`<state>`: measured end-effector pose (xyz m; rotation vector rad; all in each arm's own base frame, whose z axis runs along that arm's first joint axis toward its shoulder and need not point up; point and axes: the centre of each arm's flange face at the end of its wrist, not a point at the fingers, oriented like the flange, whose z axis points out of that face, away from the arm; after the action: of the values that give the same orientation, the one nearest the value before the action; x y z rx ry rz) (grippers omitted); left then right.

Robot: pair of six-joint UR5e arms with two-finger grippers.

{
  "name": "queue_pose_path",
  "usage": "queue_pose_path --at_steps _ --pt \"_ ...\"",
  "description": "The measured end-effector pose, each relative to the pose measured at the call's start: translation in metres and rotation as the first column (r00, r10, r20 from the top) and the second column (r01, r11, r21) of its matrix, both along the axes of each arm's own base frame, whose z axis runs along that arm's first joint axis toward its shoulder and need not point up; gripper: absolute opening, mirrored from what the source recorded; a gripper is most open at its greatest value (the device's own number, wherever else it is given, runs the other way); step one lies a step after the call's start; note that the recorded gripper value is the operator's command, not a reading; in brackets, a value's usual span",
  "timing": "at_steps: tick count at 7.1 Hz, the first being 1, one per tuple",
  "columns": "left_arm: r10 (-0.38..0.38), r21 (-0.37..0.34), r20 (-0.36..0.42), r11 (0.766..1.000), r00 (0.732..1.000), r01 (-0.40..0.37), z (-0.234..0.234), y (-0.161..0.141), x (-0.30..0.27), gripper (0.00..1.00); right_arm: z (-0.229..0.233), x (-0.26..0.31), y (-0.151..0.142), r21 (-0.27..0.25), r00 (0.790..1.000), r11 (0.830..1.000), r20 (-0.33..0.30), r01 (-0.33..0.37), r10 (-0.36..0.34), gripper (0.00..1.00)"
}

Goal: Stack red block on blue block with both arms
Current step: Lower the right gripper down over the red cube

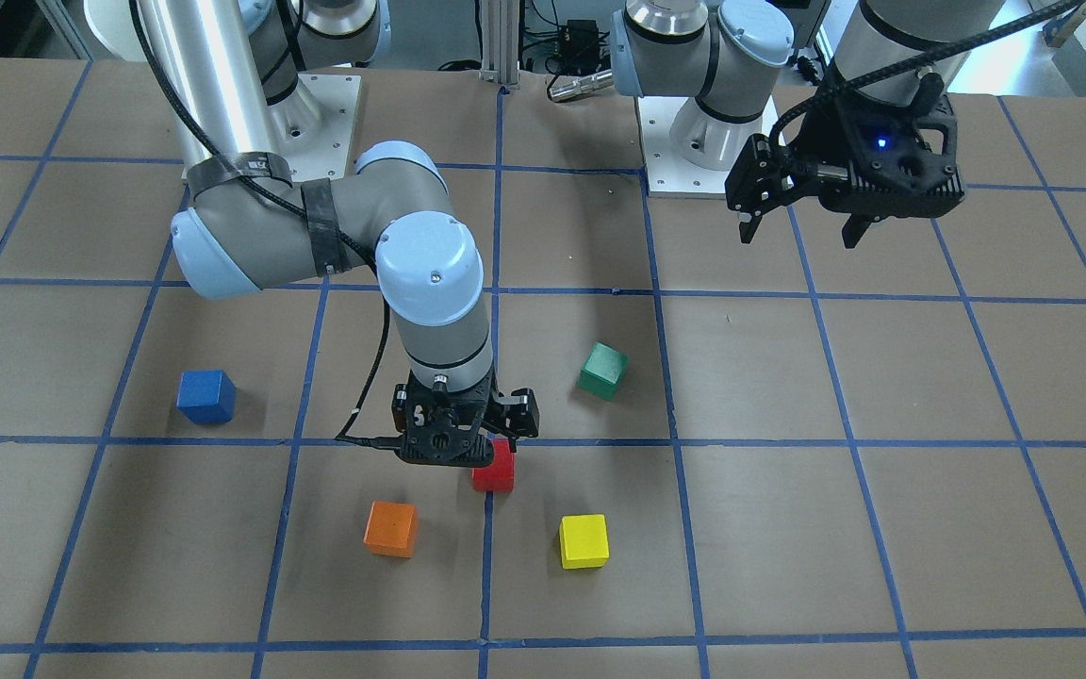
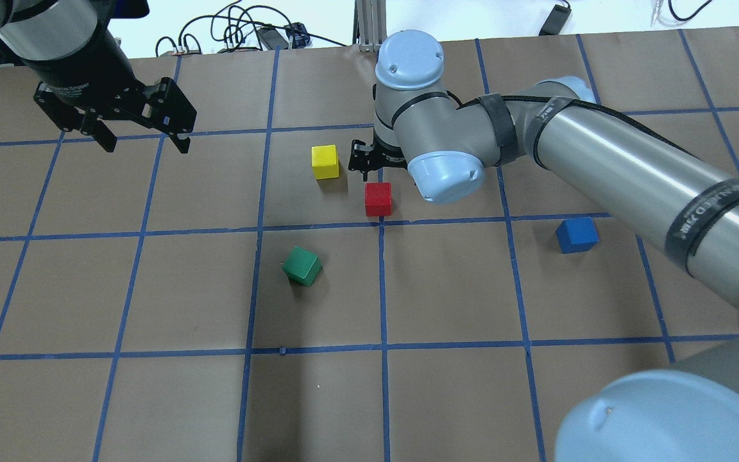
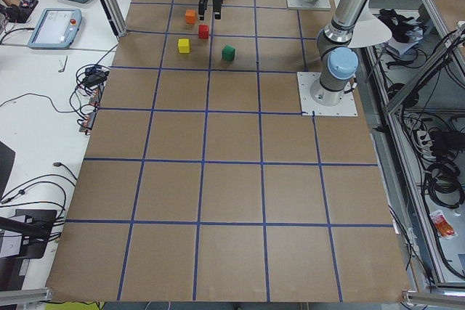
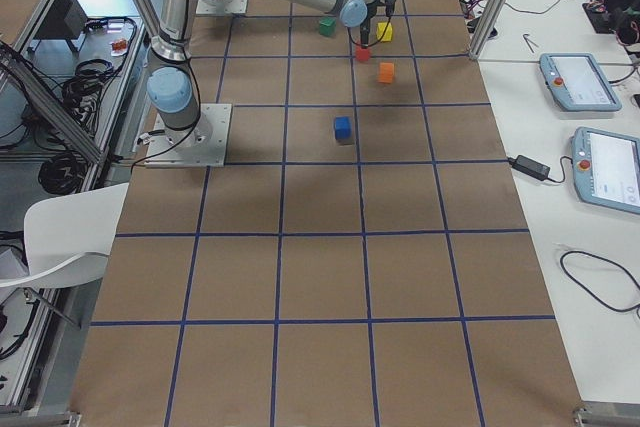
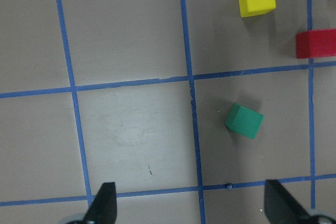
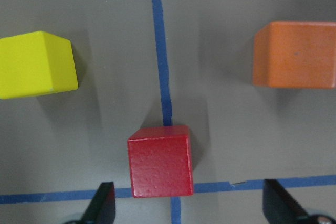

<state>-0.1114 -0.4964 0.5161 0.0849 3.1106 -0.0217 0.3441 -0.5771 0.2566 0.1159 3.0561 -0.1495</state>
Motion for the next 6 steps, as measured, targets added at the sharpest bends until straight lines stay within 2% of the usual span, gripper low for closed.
queue_pose_path --at_steps 4,6 --pt "-0.003 -0.009 0.000 1.000 1.000 0.003 0.003 0.003 -0.002 1.00 -0.043 0.017 -0.005 0.028 0.999 0.999 -0.010 -0.031 0.031 0.99" --pt "-0.003 -0.007 0.000 1.000 1.000 0.003 0.002 0.004 -0.002 1.00 -0.056 0.019 -0.006 0.044 0.999 0.999 -0.009 -0.032 0.033 0.40"
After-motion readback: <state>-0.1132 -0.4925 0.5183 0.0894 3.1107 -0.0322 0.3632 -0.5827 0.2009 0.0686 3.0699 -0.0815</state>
